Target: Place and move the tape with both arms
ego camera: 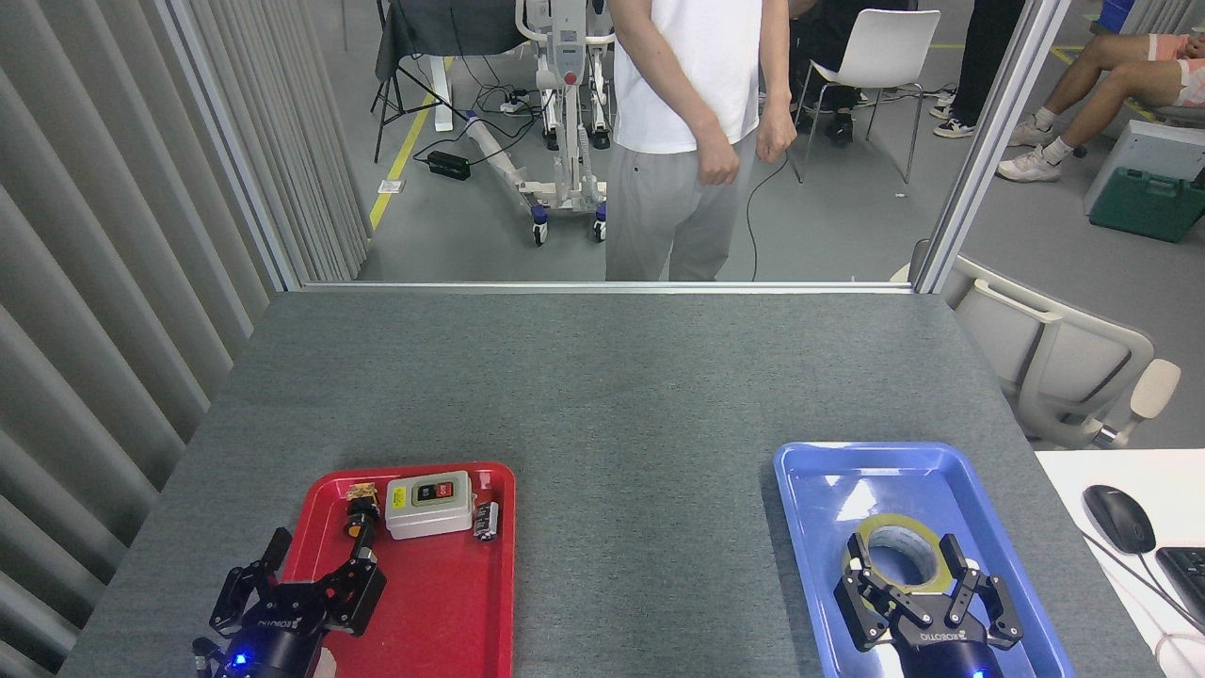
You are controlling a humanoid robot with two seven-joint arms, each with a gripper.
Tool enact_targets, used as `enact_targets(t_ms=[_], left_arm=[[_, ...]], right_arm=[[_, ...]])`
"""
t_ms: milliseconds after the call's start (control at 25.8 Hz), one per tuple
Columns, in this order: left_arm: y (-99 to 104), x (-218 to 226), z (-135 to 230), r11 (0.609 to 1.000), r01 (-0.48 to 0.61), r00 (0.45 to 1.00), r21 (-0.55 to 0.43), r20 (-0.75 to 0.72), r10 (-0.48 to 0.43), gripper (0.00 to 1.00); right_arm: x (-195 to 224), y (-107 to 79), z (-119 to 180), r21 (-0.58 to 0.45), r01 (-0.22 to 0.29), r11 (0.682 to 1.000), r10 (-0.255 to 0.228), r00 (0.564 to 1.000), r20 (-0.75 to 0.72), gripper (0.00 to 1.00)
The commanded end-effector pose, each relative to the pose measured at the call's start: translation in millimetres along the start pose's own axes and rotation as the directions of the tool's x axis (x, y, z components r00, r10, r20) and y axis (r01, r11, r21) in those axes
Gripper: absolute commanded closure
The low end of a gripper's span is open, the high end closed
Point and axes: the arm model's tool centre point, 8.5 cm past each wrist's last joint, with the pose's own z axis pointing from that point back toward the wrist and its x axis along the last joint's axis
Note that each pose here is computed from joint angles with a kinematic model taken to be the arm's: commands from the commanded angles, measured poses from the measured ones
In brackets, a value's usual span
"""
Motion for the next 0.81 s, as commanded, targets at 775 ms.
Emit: enact_targets(t_ms=[775], left_arm=[[-6.2, -3.1, -3.0, 1.0, 0.0, 1.0, -0.018, 0.006, 0.0, 0.0]], right_arm=[[14.7, 8.5, 2.7, 0.008, 0.037, 0.999, -0.037, 0.999, -0.001, 0.0]])
